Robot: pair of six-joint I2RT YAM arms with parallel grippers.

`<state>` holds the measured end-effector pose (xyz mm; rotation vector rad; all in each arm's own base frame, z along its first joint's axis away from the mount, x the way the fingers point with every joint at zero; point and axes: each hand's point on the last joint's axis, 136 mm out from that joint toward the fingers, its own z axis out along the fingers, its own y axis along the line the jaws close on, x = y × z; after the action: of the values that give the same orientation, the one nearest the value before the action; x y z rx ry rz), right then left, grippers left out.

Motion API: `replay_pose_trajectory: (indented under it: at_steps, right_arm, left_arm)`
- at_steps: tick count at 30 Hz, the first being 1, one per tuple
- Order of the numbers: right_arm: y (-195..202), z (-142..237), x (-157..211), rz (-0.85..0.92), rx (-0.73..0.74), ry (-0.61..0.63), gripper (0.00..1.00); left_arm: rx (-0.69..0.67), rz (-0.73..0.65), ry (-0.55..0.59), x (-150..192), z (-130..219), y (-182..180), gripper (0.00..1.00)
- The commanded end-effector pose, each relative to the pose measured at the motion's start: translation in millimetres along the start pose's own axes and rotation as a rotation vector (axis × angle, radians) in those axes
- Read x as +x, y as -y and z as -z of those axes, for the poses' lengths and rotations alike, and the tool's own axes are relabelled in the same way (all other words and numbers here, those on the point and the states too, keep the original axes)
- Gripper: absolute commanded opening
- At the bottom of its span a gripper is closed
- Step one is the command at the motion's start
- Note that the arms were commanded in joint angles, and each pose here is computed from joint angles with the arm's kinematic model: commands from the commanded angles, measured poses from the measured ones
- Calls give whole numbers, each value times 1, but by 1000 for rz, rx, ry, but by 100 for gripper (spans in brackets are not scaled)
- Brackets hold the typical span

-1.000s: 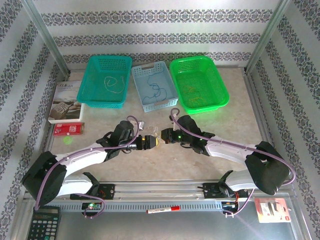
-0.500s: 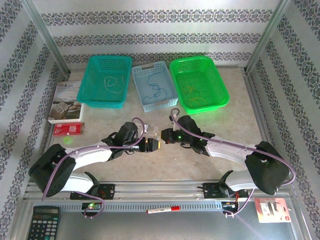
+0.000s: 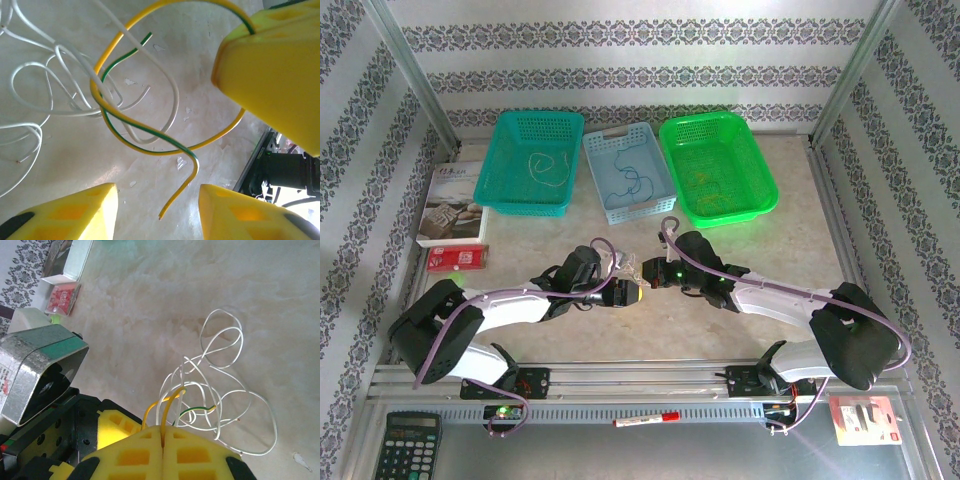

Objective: Untangle the cables

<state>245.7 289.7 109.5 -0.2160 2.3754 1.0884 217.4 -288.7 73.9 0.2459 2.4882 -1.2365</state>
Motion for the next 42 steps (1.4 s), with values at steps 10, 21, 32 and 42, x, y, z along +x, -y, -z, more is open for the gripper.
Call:
replay_pose_trajectory:
  at_steps: [10,21,32,42]
  right_arm:
    - [1,2,-4,-8,-16,19,0]
    - [14,1,-3,-17,17,21,0]
    - [32,-6,13,-32,49,-10,0]
    - [32,-12,37,-16,66,-46,0]
  left_arm:
    - [41,-58,52,-16,1,19,16]
    - [62,-109,98,-28,33,49,0]
    - [202,-149,283,-69,85,114,0]
    - [354,-115,397,-100,107,157,0]
